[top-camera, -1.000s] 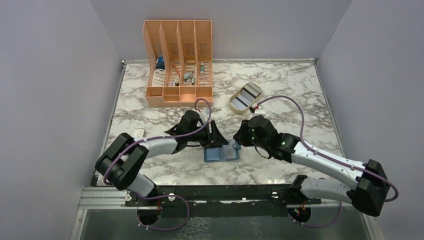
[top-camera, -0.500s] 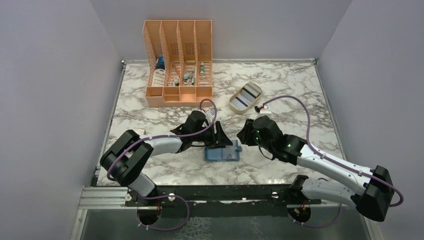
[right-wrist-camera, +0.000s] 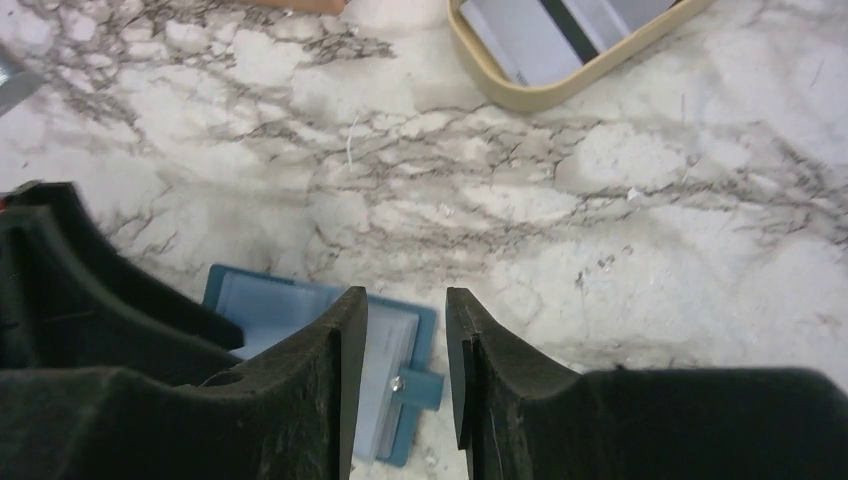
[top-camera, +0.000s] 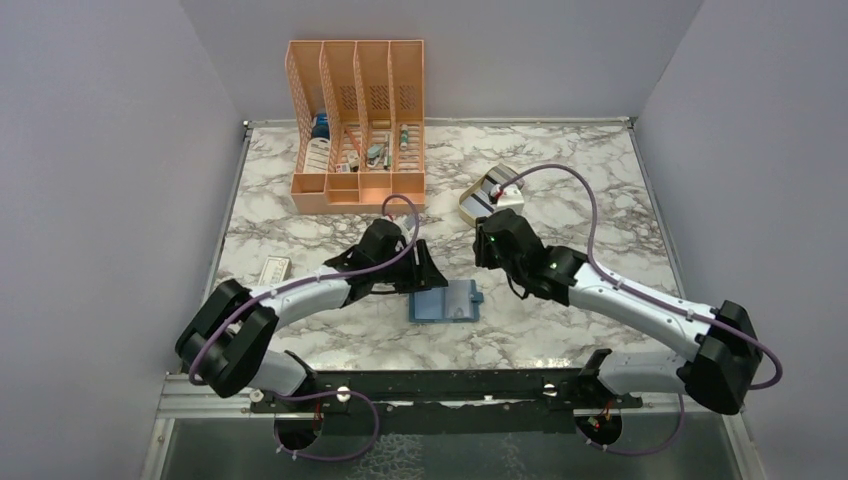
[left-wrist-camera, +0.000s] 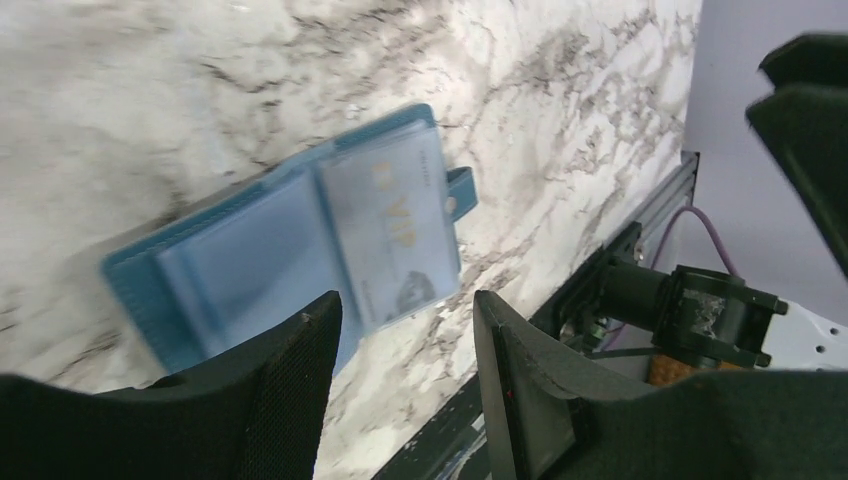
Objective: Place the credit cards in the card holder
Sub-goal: Turn over the card slot in the card holder.
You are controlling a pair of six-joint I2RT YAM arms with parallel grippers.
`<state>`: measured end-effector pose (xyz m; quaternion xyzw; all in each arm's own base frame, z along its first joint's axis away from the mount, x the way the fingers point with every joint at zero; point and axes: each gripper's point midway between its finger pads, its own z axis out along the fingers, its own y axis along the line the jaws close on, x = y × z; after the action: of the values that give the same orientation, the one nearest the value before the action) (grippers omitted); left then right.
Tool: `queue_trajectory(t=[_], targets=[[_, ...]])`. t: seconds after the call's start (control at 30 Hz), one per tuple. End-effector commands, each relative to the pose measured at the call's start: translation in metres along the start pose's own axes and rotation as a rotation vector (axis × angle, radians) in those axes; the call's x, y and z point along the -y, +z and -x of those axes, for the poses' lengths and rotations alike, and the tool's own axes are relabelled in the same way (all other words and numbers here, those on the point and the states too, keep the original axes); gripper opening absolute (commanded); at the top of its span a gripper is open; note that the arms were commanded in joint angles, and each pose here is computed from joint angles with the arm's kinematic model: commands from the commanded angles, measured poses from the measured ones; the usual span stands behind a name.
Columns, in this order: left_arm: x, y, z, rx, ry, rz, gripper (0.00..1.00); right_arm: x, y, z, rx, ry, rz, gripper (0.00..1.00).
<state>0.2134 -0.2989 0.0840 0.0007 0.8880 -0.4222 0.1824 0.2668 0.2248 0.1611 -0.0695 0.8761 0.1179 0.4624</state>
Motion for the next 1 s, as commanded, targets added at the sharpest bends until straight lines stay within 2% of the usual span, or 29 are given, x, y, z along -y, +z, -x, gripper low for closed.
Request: queue_trajectory(t=[0.0, 0.3, 0.5, 0.6, 0.7, 0.8, 0.97], targets=[[-0.019, -0.026, 0.022, 0.077, 0.035, 0.086, 0.53, 0.016, 0.020, 0.033, 0.054, -0.079, -0.116, 0.36], [-0.016, -0.063, 0.036, 0.081, 0.133, 0.109, 0.58, 0.061, 0.088, 0.068, 0.023, -0.175, -0.202, 0.45], [0.001, -0.085, 0.038, 0.034, 0.273, 0.087, 0.59, 0.092, 0.132, 0.090, 0.005, -0.315, -0.258, 0.57], [-0.002, -0.091, 0.041, 0.028, 0.342, 0.105, 0.60, 0.100, 0.152, 0.097, -0.007, -0.376, -0.255, 0.59], [-0.012, -0.091, 0.041, 0.016, 0.340, 0.123, 0.62, 0.108, 0.172, 0.101, -0.040, -0.416, -0.268, 0.60], [-0.012, -0.090, 0.042, -0.002, 0.320, 0.097, 0.62, 0.118, 0.196, 0.095, -0.128, -0.455, -0.290, 0.59], [-0.012, -0.093, 0.044, -0.003, 0.310, 0.071, 0.62, 0.122, 0.217, 0.098, -0.167, -0.520, -0.307, 0.59]])
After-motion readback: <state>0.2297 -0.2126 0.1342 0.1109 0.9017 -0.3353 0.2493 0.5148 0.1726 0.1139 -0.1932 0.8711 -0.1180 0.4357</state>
